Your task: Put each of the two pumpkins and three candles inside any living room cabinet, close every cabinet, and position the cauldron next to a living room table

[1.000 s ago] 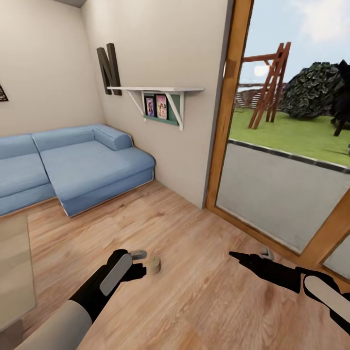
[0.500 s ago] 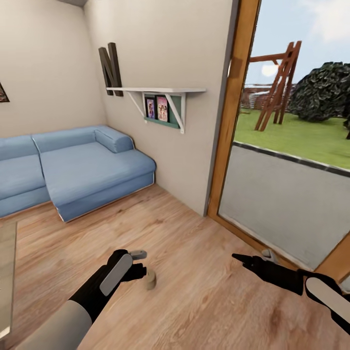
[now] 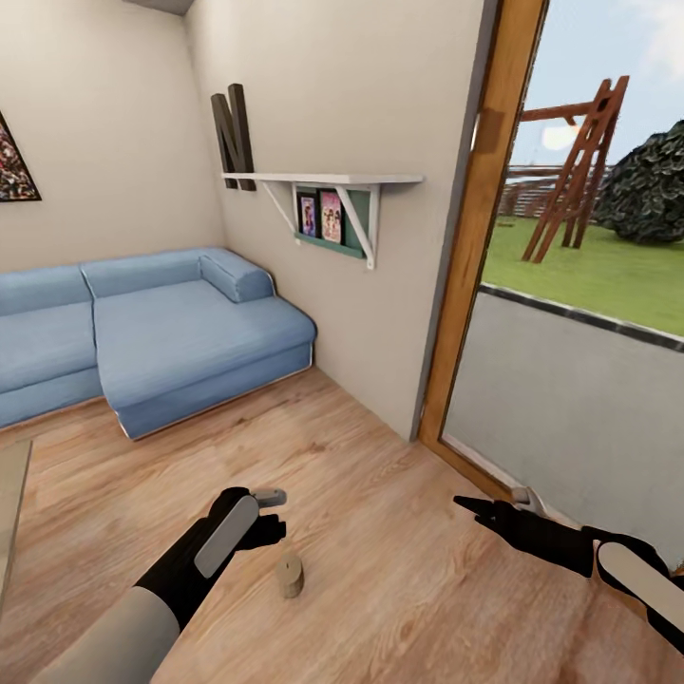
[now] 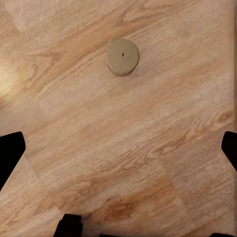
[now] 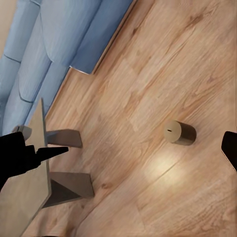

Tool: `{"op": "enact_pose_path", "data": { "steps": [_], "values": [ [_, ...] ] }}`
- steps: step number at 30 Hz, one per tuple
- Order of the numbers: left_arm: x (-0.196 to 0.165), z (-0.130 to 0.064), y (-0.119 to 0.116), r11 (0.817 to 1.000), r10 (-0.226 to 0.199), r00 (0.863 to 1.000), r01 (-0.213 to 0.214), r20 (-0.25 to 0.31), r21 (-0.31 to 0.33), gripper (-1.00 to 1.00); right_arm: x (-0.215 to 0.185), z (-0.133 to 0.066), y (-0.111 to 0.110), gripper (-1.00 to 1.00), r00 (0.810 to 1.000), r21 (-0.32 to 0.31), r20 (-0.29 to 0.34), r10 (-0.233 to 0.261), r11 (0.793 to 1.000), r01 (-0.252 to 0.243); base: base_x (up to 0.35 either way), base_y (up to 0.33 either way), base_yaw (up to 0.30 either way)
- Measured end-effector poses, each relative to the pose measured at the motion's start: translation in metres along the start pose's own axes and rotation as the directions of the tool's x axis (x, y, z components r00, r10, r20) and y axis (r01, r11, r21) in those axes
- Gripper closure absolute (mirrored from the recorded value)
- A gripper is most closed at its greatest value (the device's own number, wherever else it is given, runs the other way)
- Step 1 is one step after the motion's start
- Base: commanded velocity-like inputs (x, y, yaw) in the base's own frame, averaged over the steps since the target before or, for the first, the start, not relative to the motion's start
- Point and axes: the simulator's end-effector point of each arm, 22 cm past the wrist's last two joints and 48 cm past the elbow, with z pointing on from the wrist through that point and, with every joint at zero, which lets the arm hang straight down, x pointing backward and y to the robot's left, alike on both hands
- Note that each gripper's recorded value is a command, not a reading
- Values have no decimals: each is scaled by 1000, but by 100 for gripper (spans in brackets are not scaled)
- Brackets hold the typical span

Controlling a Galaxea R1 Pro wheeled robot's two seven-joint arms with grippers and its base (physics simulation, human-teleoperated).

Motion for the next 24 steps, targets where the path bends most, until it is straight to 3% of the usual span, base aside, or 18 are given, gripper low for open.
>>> {"op": "enact_pose_path", "data": {
  "steps": [10, 19, 24],
  "values": [
    [-1, -1, 1, 1000, -6, 1000, 6, 0, 1, -100, 0, 0, 1, -100, 1000, -1, -1, -2, 1000, 2, 293, -9, 13],
    [-3, -3, 1, 1000, -12, 1000, 12, 7, 4, -100, -1, -1, 3, -100, 1000, -3, 2, -6, 1000, 6, 300, -9, 243],
    [-4, -4, 1, 1000, -16, 1000, 16, 6, 8, -100, -1, -1, 5, -100, 1000, -6, 2, -8, 1000, 8, 188, -43, 80]
  ]
}}
